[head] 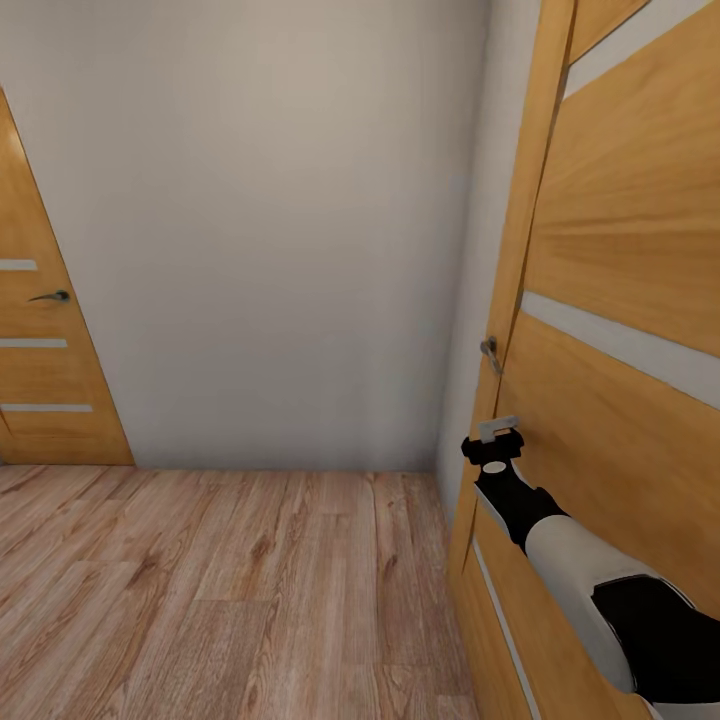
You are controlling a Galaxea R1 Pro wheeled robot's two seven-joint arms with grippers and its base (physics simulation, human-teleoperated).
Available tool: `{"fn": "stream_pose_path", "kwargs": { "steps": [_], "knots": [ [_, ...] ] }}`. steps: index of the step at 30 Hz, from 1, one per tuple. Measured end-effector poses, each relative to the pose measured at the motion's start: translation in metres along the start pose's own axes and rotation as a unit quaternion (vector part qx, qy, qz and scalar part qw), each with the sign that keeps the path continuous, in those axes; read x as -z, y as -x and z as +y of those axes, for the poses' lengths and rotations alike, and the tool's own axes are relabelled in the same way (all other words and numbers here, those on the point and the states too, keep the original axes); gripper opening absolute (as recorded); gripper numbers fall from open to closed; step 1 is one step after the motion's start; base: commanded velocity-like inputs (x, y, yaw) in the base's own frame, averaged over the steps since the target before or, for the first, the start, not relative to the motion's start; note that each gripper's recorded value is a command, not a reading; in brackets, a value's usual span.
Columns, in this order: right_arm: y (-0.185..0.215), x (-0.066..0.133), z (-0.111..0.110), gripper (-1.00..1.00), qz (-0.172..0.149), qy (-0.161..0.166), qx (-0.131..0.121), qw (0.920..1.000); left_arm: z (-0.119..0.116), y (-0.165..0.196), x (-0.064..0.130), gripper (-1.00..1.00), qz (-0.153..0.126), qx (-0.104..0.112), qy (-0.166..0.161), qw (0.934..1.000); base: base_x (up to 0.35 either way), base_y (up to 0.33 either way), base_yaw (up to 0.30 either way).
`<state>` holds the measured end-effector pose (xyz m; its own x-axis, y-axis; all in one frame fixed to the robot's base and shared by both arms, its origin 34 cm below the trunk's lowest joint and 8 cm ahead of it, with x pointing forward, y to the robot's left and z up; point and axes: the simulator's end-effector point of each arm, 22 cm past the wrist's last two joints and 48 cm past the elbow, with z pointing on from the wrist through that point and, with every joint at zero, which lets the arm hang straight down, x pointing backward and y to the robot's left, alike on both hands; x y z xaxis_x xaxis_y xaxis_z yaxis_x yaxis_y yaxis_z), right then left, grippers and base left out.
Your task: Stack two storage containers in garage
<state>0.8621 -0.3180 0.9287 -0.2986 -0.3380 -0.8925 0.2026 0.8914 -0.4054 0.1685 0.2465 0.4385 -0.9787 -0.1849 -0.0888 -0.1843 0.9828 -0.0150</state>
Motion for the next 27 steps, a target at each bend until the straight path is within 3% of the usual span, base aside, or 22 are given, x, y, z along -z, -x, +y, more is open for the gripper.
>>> {"fn": "stream_pose_path", "kwargs": {
  "steps": [6,10,12,14,19,21,23,25,27],
  "knots": [
    [-0.001,0.000,0.000,1.00,0.001,0.001,0.002,1.0000,0.000,0.000,0.000,1.00,0.000,0.000,0.000,1.0000,0.000,0.000,0.000],
    [0.021,0.023,0.076,1.00,-0.003,0.052,-0.024,0.9984,0.000,0.000,0.000,1.00,0.000,0.000,0.000,1.0000,0.000,0.000,0.000],
    [0.027,0.030,0.096,1.00,-0.004,0.066,-0.030,0.9974,0.000,0.000,0.000,1.00,0.000,0.000,0.000,1.0000,0.000,0.000,0.000],
    [0.024,0.036,0.112,1.00,0.001,0.078,-0.030,0.9965,0.000,0.000,0.000,1.00,0.000,0.000,0.000,1.0000,0.000,0.000,0.000],
    [0.003,0.040,0.125,1.00,0.022,0.093,-0.023,0.9952,0.000,0.000,0.000,1.00,0.000,-0.001,0.000,1.0000,0.000,0.000,0.000],
    [-0.014,0.042,0.132,1.00,0.039,0.107,-0.022,0.9932,0.000,0.000,0.000,1.00,0.000,-0.001,0.000,1.0000,0.000,0.000,0.000],
    [-0.055,0.049,0.142,1.00,0.083,0.128,-0.022,0.9881,0.000,0.000,0.000,1.00,0.000,-0.001,0.000,1.0000,0.000,0.000,0.000],
    [-0.099,0.061,0.154,1.00,0.135,0.154,-0.029,0.9783,0.000,0.000,0.000,1.00,0.000,-0.001,0.000,1.0000,0.000,0.000,0.000],
    [-0.115,0.068,0.163,1.00,0.156,0.177,-0.040,0.9708,0.000,0.000,0.000,1.00,0.000,-0.001,0.000,1.0000,0.000,0.000,0.000]
  ]
}}
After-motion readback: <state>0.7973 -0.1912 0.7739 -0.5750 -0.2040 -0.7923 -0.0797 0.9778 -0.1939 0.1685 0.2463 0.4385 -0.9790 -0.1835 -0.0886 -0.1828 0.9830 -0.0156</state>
